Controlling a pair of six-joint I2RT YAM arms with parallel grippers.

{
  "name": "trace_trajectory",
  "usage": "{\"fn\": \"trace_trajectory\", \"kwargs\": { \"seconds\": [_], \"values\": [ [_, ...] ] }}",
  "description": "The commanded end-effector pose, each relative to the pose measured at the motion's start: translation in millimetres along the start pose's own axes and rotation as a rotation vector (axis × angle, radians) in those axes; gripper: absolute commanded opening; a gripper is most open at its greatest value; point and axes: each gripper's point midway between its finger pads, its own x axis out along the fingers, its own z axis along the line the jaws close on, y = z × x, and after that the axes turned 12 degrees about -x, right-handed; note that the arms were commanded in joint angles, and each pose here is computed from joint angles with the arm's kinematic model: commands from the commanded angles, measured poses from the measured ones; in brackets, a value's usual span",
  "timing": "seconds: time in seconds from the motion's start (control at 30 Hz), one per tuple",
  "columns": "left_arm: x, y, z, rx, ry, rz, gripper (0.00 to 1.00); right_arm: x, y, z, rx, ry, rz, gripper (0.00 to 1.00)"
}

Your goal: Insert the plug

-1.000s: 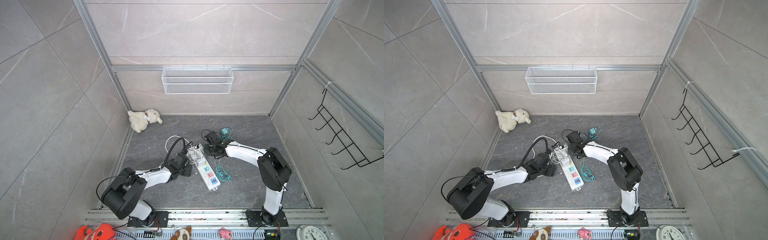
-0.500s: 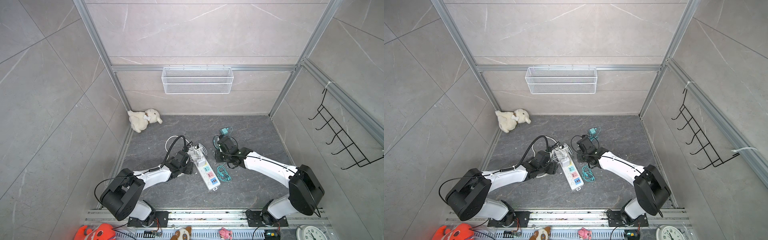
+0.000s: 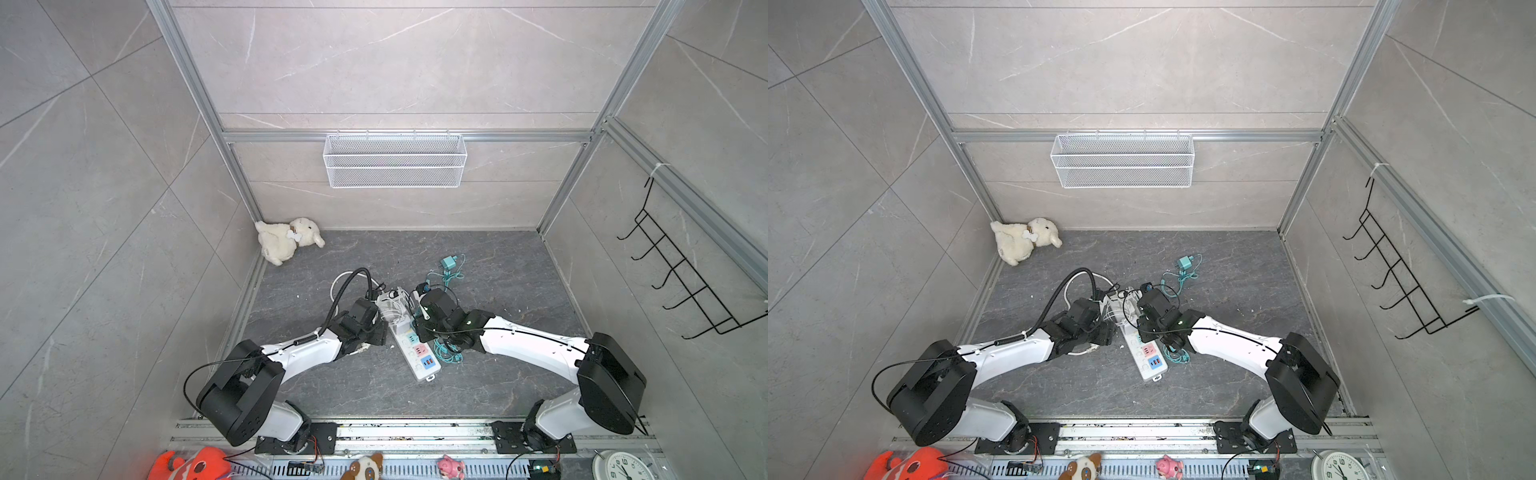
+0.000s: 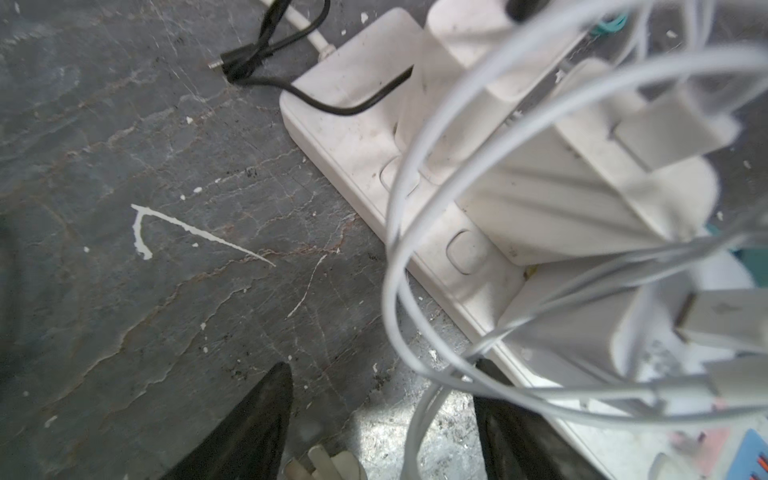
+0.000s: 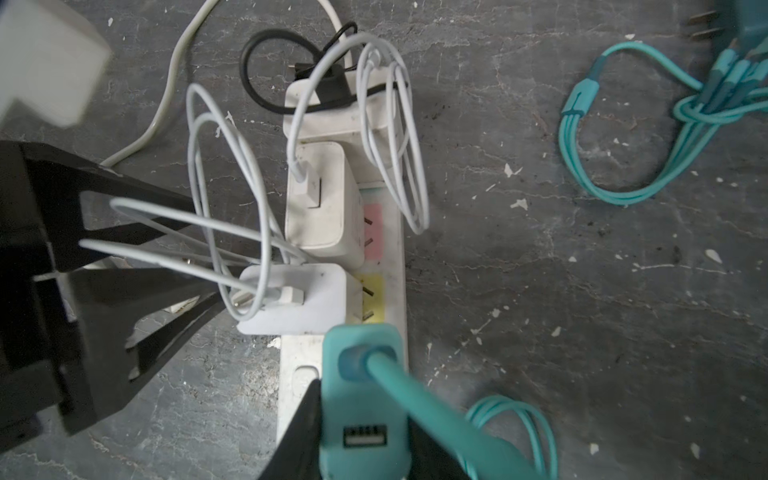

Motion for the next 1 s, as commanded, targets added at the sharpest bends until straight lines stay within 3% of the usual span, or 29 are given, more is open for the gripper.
{"fn": "trace_trajectory", "kwargs": {
  "seconds": [0.0,0.6,0.97],
  "values": [
    [-14,-9,-2,-0.024,0.021,-0.046,0.73,1,4,6,-0.034,0.008,-0.021,0.05],
    [-33,-14,5,-0.051,0.015,-0.111,0.73,10,9,18,-0.081,0.023,-0.105,0.05],
    [-47,-23,6,-0.048,0.004,-0.154,0.74,15,16,18,-0.099,0.044,-0.076,0.04]
  ]
}}
